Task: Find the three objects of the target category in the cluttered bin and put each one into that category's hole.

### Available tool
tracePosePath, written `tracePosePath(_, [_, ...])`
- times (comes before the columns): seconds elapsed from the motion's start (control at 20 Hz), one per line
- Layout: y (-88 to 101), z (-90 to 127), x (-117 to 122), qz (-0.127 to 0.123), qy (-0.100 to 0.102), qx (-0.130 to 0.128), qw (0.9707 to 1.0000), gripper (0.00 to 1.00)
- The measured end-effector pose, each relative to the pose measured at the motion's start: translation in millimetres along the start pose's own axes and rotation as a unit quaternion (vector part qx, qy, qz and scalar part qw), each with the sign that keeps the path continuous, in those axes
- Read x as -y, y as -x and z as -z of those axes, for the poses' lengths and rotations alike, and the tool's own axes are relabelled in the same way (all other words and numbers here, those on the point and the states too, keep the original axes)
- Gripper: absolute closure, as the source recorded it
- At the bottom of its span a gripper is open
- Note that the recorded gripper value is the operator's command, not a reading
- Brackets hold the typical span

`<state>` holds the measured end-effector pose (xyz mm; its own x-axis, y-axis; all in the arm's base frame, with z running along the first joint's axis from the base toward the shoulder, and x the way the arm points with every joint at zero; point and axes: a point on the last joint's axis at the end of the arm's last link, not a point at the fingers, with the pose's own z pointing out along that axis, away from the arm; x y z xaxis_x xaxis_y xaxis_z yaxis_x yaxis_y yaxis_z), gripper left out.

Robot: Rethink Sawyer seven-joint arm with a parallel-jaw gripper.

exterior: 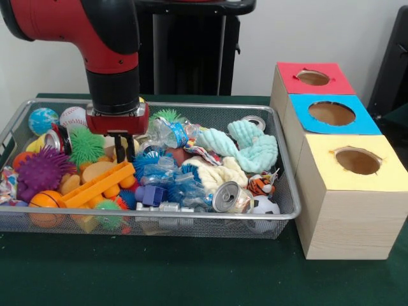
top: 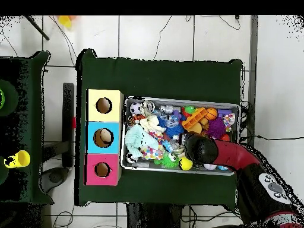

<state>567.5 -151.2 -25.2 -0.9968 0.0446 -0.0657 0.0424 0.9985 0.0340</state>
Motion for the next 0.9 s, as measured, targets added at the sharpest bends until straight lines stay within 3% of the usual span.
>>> tracePosePath(0.35, [0.1, -0.2, -0.1, 0.000, 0.000, 0.001, 1.0000, 1.00])
tracePosePath(0.4, [0.2, -0.2, -0.2, 0.000, 0.000, 0.001, 1.0000, 0.00])
tracePosePath(0.9, [-0.2, -0.6, 0.5, -0.001, 0.001, 0.001, 1.0000, 0.00])
